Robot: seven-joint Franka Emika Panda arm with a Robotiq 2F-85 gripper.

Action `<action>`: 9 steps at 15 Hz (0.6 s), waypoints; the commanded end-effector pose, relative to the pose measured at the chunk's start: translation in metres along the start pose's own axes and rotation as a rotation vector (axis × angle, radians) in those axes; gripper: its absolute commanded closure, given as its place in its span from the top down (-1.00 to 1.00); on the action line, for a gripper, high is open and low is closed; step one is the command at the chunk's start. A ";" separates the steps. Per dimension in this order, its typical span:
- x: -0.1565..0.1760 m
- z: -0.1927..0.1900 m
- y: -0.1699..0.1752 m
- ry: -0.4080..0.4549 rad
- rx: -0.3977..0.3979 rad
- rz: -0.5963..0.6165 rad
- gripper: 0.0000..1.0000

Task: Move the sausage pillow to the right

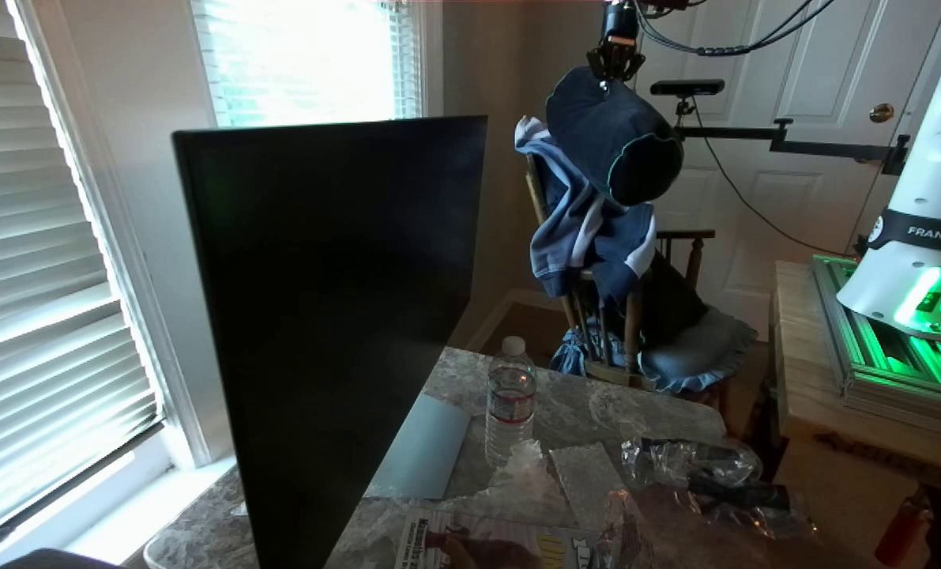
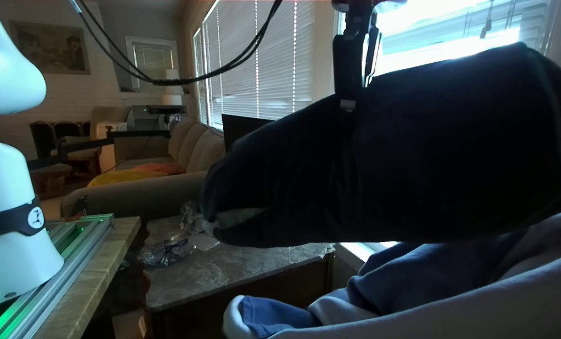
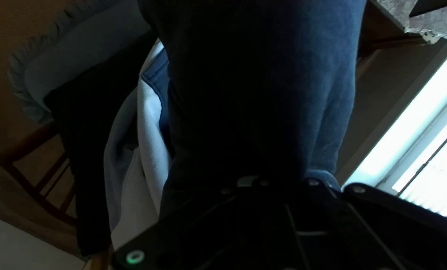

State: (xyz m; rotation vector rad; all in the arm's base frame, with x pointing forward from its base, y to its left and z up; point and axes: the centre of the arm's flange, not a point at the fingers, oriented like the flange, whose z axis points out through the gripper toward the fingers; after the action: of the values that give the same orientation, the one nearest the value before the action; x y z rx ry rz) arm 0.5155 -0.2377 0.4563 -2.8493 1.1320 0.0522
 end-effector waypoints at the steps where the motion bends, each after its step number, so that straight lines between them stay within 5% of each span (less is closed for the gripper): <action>1: 0.000 0.000 0.000 0.000 0.000 0.000 -0.79; 2: 0.000 0.000 0.000 0.000 0.000 0.000 -0.95; 9: 0.015 0.017 -0.020 0.046 0.089 0.202 -0.95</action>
State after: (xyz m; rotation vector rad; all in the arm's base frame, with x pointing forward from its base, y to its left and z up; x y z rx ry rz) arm 0.5263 -0.2339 0.4397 -2.7757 1.2549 0.0250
